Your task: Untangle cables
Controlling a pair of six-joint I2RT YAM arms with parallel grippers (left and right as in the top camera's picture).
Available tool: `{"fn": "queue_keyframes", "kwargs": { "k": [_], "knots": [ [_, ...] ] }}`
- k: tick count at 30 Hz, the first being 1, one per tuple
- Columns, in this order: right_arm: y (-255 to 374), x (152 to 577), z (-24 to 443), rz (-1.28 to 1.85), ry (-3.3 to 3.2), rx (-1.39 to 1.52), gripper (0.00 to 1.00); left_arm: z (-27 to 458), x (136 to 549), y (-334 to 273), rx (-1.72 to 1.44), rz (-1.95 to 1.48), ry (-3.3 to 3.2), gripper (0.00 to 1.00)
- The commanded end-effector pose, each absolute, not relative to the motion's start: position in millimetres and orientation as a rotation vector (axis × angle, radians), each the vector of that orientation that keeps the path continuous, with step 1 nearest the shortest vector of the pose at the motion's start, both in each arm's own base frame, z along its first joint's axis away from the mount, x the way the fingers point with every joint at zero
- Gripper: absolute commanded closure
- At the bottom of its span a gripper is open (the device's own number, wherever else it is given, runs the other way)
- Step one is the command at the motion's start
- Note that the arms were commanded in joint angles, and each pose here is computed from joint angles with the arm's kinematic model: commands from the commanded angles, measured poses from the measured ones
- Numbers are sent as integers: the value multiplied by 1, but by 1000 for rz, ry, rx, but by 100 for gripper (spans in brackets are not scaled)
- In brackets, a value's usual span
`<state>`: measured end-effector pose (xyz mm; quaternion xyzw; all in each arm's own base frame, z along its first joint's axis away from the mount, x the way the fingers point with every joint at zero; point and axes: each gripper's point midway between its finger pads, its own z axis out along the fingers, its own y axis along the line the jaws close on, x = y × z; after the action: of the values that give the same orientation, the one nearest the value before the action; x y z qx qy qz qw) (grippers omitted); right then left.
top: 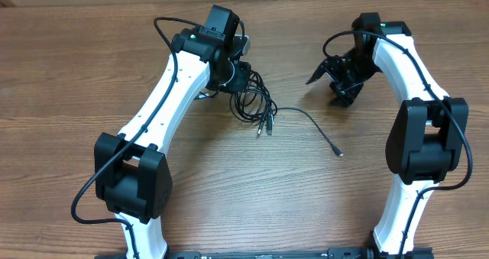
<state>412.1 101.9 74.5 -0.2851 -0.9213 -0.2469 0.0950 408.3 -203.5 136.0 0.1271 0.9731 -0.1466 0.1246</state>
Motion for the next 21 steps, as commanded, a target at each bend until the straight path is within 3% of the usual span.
{"fn": "queue_keyframes", "kwargs": {
  "k": [1,3,4,12,21],
  "knots": [
    [137,410,101,-1026,-2665,-659,45,143,405,-212,361,-492,2826,96],
    [146,408,102,-1029,-2634,-679,63,143,407,-213,259,-508,2840,96],
    [150,407,102,-1020,-2621,-694,65,144,407,-213,218,-515,2845,96],
    [203,406,99,-934,-2555,-868,64,144,408,-213,-94,-560,2882,96],
    [229,415,77,-685,-2645,-1199,61,147,400,-224,-99,-660,2907,96]
  ]
}}
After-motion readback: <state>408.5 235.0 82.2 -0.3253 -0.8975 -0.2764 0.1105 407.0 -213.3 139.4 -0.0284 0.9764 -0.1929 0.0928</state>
